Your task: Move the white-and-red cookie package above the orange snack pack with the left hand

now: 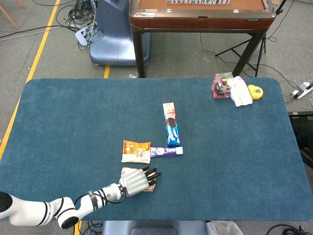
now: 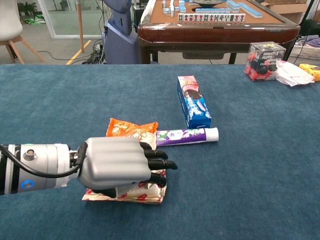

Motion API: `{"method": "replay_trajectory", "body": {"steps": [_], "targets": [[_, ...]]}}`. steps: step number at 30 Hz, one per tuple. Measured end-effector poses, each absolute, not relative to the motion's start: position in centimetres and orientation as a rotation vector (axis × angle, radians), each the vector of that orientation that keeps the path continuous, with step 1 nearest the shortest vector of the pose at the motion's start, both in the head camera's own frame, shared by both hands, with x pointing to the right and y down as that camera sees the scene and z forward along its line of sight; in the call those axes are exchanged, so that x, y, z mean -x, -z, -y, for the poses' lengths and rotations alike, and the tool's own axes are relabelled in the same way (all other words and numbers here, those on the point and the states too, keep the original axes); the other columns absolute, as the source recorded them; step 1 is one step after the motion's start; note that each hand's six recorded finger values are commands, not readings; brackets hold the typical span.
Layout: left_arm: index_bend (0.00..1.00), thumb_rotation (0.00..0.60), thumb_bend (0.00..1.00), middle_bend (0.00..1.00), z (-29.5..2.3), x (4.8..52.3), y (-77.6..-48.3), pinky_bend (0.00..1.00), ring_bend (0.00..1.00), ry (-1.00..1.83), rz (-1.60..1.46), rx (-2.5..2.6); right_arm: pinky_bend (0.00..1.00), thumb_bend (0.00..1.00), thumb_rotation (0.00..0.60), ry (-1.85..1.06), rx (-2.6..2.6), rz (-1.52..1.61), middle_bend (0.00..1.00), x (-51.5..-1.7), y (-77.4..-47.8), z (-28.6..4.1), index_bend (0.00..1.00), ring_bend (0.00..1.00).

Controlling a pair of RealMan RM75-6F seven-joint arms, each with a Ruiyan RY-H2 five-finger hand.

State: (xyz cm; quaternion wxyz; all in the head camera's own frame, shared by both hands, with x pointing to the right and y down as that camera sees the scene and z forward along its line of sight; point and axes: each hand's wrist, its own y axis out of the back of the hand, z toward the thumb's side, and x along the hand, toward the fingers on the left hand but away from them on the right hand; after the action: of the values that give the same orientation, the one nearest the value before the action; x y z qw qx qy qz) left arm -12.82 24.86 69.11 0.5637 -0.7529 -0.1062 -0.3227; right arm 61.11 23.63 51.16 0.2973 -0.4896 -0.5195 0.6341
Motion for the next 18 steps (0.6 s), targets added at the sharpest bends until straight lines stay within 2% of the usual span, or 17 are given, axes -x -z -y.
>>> {"method": "replay_trajectory", "body": {"steps": [18], "targets": [[0.25,0.600,0.82,0.00,-23.4,18.8,-69.2,0.16,0.00,0.928,0.255,1.714,0.32,0.28,0.600,-1.679,1.306,1.374,0.30,-60.8,-51.1,-23.6,0.32,0.17]]}}
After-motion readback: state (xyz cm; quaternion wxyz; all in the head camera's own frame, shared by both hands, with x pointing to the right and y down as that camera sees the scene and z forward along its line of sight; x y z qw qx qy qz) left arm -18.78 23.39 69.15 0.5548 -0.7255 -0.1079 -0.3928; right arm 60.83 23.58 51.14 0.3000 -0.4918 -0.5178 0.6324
